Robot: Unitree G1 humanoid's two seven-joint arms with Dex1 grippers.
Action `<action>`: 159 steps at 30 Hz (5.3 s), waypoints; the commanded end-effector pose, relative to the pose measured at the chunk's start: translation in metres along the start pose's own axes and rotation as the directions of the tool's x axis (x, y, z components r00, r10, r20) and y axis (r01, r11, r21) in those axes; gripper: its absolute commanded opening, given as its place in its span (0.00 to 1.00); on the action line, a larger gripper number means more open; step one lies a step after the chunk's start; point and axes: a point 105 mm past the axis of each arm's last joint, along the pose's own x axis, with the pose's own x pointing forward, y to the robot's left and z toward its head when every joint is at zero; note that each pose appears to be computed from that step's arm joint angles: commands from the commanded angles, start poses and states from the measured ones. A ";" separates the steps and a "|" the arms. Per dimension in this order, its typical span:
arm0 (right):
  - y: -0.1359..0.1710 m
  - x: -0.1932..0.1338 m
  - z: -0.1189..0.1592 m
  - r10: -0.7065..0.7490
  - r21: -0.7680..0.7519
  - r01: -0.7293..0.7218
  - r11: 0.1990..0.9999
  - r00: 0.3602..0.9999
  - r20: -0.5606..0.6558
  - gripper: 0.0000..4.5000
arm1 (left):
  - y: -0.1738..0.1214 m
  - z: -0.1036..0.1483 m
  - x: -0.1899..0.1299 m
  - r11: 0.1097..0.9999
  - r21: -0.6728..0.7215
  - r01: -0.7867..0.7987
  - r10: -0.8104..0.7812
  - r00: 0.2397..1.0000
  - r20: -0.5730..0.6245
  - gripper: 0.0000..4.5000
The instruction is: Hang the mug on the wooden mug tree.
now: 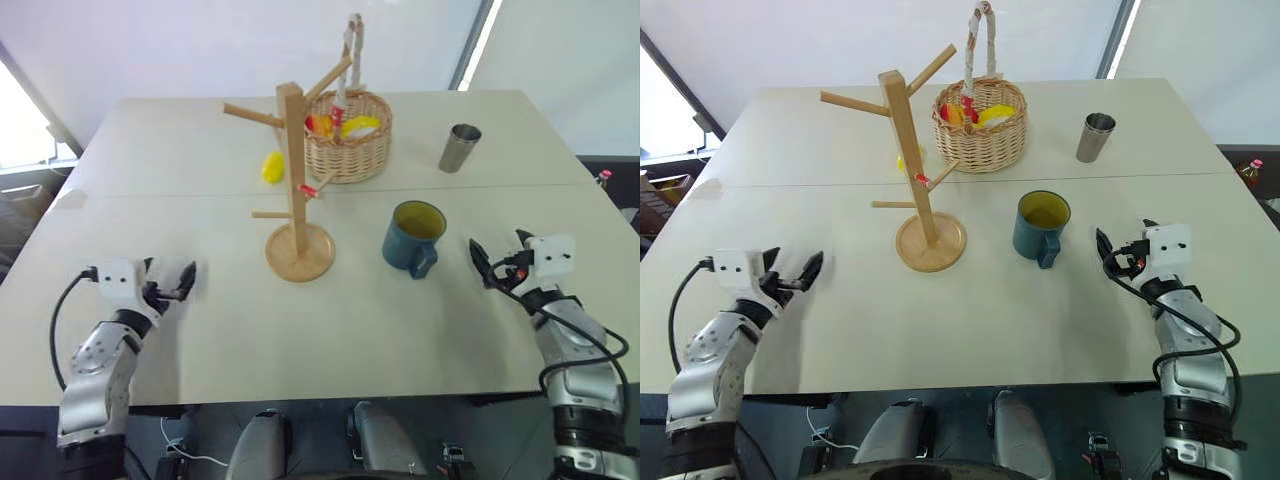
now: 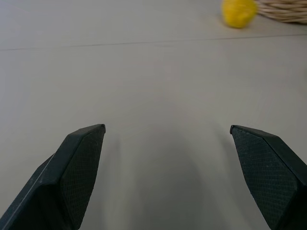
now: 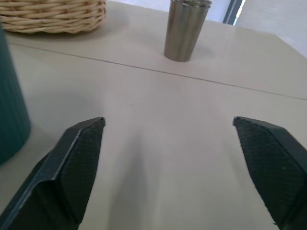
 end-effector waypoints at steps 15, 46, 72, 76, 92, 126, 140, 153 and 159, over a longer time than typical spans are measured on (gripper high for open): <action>0.107 -0.051 0.001 0.428 0.017 -0.428 0.904 0.902 -0.056 0.99 | -0.114 0.011 -0.019 0.765 0.189 0.615 -0.622 0.783 -0.032 1.00; 0.101 -0.009 0.002 0.194 0.036 -0.194 0.980 0.981 0.017 0.01 | -0.161 0.024 -0.027 0.599 0.213 0.772 -0.785 0.618 -0.036 1.00; 0.066 -0.018 -0.012 0.032 0.030 -0.032 0.999 0.999 -0.007 0.64 | -0.163 0.025 -0.021 0.608 0.222 0.762 -0.777 0.628 -0.029 1.00; 0.059 -0.010 -0.008 -0.021 0.031 0.021 0.999 1.000 0.010 0.64 | -0.163 0.026 -0.020 0.607 0.224 0.762 -0.778 0.628 -0.028 1.00; 0.045 0.008 -0.007 -0.092 0.040 0.092 0.995 0.995 0.022 0.64 | -0.164 0.031 -0.021 0.608 0.239 0.757 -0.778 0.628 -0.010 1.00; 0.166 0.008 0.146 0.651 -0.764 -0.380 0.521 0.756 0.067 0.01 | -0.110 0.034 -0.008 0.708 0.281 0.648 -0.671 0.741 -0.015 1.00; 0.189 0.020 0.188 0.686 -0.798 -0.385 0.463 0.726 0.047 0.01 | -0.087 0.062 -0.012 0.738 0.258 0.624 -0.654 0.755 0.048 1.00; 0.196 0.033 0.194 0.678 -0.817 -0.363 0.448 0.734 0.046 0.01 | -0.089 0.091 -0.020 0.741 0.180 0.647 -0.671 0.719 0.180 1.00; 0.197 0.038 0.191 0.675 -0.817 -0.367 0.444 0.737 0.036 0.01 | -0.089 0.096 -0.020 0.748 0.176 0.640 -0.664 0.722 0.195 1.00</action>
